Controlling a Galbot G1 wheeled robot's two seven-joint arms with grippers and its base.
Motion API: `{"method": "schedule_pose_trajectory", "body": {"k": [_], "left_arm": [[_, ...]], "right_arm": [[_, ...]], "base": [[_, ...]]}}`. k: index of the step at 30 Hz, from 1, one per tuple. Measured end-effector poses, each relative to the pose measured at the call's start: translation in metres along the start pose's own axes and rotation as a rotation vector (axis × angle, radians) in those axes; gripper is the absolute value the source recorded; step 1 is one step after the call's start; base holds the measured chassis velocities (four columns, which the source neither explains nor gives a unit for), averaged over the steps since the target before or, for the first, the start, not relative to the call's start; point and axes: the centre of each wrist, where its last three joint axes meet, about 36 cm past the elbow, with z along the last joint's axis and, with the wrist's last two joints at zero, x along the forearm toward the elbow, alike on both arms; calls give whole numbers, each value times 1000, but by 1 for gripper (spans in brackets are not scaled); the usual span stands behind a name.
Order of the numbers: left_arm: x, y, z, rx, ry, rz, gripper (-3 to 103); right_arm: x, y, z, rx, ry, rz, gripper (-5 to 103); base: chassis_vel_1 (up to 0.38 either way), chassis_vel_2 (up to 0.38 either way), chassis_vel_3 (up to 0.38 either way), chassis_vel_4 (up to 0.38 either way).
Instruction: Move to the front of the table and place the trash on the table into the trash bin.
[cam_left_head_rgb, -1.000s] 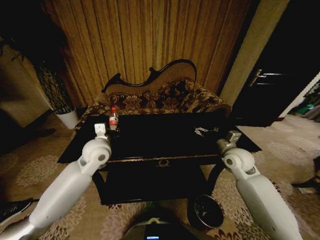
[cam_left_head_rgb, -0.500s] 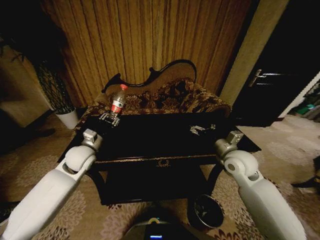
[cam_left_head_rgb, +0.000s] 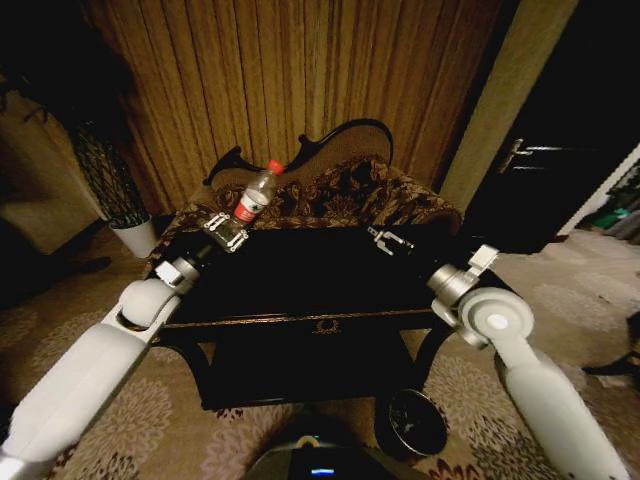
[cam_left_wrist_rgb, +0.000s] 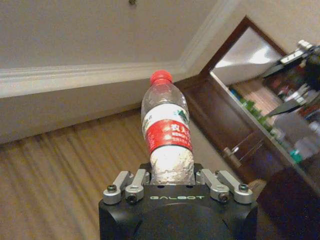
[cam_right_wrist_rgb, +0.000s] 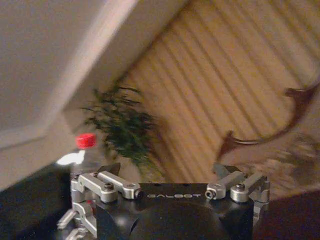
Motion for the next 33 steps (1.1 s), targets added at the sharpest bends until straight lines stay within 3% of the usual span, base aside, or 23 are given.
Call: {"method": "schedule_pose_trajectory", "body": {"k": [1,3,5,8,11,14,17,19,20,23,27,33], "left_arm": [[0,0,0,0,0,0,35],[-8,-12,-10,100,-25,-7,35],[-13,-18,-21,156,-35,-9,35],[-19,-21,-30,186,-42,-1,35],[-20,-22,-31,187,-42,1,35],[-23,-23,-32,202,-30,5,35],[-23,-24,-31,212,-25,7,35],[-20,-26,-28,226,-11,20,35],[-20,-26,-28,226,-11,20,35],[-17,-27,-27,223,1,48,35],[-14,-25,-28,210,10,75,35],[-16,-27,-31,190,9,111,35]], "right_arm": [[0,0,0,0,0,0,100],[-9,1,3,-5,-34,-62,100],[-13,2,4,-13,-57,-88,100],[-17,3,8,-8,-83,-116,100],[-19,3,9,4,-86,-119,100],[-24,-1,22,81,-107,-130,100],[-25,-2,26,112,-114,-133,100],[-29,-6,35,225,-112,-143,100],[-29,-6,35,225,-112,-143,100],[-30,-2,37,307,-90,-153,100],[-28,0,34,357,-70,-170,100],[-26,4,29,368,-51,-184,100]], "base": [[0,0,0,0],[0,0,0,0],[0,0,0,0],[0,0,0,0],[0,0,0,0],[0,0,0,0],[0,0,0,0],[0,0,0,0],[0,0,0,0],[0,0,0,0],[0,0,0,0],[0,0,0,0]]}}
